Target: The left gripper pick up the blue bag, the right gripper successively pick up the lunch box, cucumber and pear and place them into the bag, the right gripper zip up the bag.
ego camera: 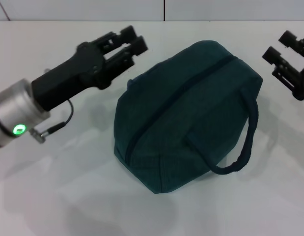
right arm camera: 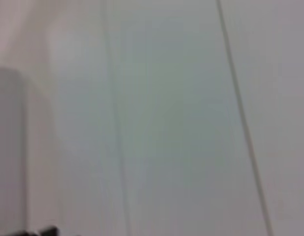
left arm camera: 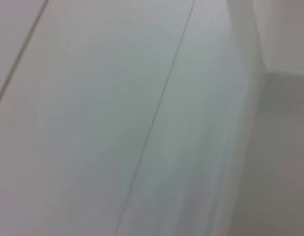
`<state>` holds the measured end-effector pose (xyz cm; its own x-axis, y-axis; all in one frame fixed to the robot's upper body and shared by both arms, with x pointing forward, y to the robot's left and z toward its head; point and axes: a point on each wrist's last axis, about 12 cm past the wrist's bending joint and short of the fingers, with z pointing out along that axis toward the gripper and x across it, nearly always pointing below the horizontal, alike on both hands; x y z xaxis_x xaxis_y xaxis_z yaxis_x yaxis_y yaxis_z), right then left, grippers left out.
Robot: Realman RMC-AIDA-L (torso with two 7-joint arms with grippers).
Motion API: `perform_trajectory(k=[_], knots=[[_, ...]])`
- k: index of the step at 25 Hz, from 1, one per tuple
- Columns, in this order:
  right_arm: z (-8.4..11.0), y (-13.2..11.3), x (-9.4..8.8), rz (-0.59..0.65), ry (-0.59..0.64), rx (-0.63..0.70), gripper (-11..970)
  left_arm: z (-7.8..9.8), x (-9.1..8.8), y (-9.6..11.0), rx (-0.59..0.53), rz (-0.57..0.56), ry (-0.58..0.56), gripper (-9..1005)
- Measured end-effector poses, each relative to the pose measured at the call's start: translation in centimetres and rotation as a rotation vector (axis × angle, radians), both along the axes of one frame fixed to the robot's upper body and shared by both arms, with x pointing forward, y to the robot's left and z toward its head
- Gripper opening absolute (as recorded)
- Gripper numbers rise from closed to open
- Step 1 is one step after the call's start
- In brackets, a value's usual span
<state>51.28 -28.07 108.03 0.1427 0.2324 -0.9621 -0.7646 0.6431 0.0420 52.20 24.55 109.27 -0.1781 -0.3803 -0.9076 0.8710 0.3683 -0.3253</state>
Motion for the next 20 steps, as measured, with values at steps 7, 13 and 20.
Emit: perform_trajectory(k=[7, 13, 20], knots=[[2.0, -0.1, -1.2, 0.16, -0.093, 0.076, 537, -0.9, -3.3, 1.2, -0.054, 0.074, -0.147, 489], [3.3, 1.0, 0.1, 0.372, -0.017, -0.002, 577, -1.8, -4.4, 0.5, -0.029, 0.061, -0.174, 530], [3.7, 1.6, 0.8, 0.487, 0.027, -0.089, 698, -2.6, -5.5, -0.1, 0.034, 0.023, -0.217, 833]])
